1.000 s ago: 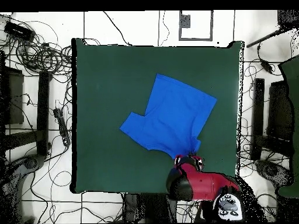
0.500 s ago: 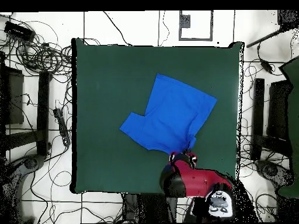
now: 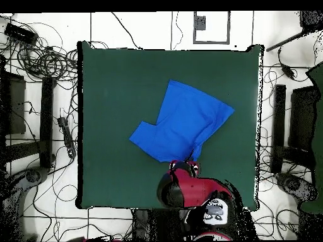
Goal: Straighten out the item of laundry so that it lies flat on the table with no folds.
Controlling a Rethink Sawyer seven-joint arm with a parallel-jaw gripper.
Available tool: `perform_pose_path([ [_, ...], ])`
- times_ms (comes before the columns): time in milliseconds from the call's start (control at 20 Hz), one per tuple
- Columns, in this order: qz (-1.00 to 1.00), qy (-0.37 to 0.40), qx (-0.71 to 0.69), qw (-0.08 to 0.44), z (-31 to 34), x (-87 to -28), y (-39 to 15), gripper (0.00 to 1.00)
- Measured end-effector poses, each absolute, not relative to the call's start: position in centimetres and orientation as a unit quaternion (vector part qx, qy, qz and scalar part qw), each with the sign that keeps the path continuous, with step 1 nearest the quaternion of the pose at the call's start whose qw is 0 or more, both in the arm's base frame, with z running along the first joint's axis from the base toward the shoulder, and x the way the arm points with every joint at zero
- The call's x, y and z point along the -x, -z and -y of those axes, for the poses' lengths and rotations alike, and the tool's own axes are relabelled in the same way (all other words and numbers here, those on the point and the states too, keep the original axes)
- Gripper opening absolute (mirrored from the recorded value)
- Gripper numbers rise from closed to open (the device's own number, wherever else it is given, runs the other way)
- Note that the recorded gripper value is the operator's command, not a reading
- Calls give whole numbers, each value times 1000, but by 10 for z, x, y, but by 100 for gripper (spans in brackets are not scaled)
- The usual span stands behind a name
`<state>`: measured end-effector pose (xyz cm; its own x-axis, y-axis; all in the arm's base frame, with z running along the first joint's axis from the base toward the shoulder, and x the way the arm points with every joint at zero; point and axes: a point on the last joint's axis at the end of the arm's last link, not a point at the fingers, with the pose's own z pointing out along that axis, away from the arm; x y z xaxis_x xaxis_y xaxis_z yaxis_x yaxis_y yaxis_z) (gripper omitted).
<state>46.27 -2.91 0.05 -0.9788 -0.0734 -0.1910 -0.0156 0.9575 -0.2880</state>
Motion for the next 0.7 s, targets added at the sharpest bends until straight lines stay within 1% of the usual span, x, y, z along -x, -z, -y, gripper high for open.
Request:
perform_pose_path([
  [700,-985,143,3,99,23,-466,5,0],
])
